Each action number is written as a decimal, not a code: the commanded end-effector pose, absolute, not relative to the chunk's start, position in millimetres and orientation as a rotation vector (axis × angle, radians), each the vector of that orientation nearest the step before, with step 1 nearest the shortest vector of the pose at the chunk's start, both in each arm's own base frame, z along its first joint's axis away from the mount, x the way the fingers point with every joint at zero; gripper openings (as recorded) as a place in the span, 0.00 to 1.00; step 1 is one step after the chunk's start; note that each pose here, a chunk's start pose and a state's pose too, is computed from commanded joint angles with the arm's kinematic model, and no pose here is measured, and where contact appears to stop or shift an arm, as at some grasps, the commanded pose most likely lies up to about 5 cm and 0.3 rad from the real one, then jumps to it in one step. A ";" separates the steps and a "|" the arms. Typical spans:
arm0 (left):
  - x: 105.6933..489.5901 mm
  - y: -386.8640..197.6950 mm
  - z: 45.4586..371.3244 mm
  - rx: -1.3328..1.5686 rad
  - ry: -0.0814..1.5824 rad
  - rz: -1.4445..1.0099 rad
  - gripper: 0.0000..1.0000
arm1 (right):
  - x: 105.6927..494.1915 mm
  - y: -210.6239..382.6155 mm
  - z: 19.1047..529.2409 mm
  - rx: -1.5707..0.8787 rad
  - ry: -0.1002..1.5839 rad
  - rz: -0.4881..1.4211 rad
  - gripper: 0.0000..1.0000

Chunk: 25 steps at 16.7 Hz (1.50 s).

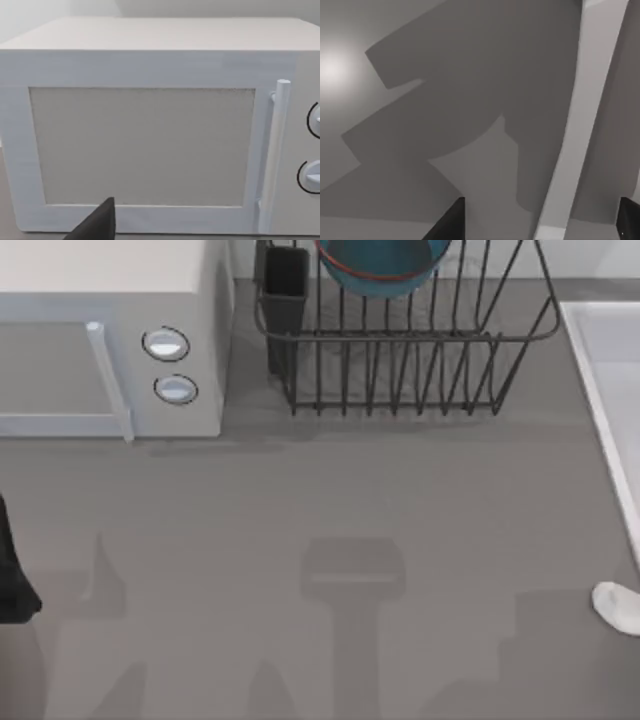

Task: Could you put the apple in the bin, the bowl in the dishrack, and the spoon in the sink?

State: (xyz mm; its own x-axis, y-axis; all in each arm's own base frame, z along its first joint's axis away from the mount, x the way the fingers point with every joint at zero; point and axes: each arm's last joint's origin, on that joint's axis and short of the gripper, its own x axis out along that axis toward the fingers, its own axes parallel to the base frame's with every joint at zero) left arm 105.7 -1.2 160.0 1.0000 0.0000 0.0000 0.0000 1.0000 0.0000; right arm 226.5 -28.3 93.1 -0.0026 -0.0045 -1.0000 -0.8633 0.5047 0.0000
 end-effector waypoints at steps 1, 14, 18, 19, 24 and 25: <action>105.7 -1.2 160.0 0.000 0.000 0.000 1.00 | 226.5 -28.3 93.1 -0.814 1.419 0.810 0.00; 105.7 -1.2 160.0 0.000 0.000 0.000 1.00 | 230.0 -27.8 184.5 -0.772 1.445 0.805 0.00; 105.7 -1.2 160.0 0.000 0.000 0.000 1.00 | 226.3 -26.9 214.3 -0.781 1.421 0.786 0.00; 105.7 -1.2 160.0 0.000 0.000 0.000 1.00 | 226.2 -26.9 214.6 -0.782 1.421 0.785 0.00; 105.7 -1.2 160.0 0.000 0.000 0.000 1.00 | 228.3 -27.1 214.0 -0.779 1.426 0.788 0.00; 105.7 -1.2 160.0 0.000 0.000 0.000 1.00 | 232.3 -27.8 215.9 -0.778 1.428 0.790 0.00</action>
State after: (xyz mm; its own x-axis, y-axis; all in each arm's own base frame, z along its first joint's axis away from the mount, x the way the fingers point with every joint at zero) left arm 105.7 -1.2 160.0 1.0000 0.0000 0.0000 0.0000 1.0000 0.0000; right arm 232.3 -27.8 215.9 -0.0063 0.0049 -1.0000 -0.8443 0.5359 0.0079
